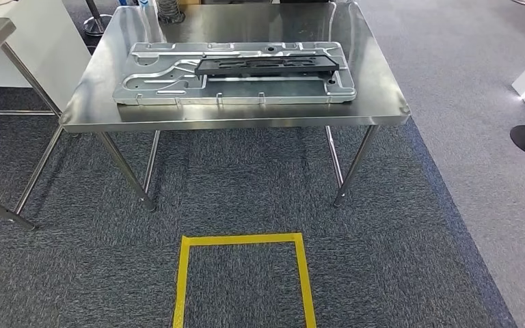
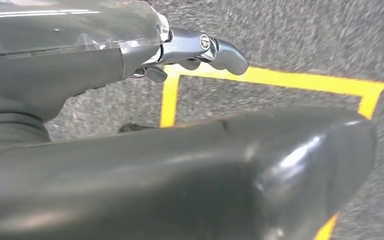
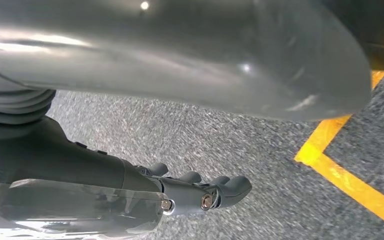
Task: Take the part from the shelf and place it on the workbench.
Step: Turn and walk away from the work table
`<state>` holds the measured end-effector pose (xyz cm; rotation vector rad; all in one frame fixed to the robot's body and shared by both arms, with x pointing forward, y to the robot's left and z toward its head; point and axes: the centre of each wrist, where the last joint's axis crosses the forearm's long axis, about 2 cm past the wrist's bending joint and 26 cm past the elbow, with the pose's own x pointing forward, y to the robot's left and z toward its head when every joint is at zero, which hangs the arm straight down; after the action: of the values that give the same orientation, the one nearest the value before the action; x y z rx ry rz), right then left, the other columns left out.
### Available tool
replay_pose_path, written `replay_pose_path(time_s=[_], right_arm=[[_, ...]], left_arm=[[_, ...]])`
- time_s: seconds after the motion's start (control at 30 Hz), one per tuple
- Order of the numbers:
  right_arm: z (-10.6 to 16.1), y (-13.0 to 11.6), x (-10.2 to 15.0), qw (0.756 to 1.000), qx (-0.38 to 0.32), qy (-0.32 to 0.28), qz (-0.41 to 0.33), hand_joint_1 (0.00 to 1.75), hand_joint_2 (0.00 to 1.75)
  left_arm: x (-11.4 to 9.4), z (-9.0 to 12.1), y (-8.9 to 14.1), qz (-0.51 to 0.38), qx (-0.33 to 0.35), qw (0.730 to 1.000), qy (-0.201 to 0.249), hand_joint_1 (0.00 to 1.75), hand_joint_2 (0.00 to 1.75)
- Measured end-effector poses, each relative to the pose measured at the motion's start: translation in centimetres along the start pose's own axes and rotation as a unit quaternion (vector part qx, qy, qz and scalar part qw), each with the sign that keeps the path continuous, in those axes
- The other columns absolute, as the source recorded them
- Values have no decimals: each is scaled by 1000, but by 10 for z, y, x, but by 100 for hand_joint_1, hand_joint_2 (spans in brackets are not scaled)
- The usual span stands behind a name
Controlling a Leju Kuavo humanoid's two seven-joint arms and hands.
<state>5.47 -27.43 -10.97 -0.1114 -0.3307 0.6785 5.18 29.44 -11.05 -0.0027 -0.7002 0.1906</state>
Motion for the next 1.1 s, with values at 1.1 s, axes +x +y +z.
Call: replay_pose_path(time_s=[1.1], right_arm=[[-1, 2, 10, 1000, 12, -7, -2, 0, 0]], left_arm=[[4, -3, 4, 0, 0, 1000, -22, 0, 0]])
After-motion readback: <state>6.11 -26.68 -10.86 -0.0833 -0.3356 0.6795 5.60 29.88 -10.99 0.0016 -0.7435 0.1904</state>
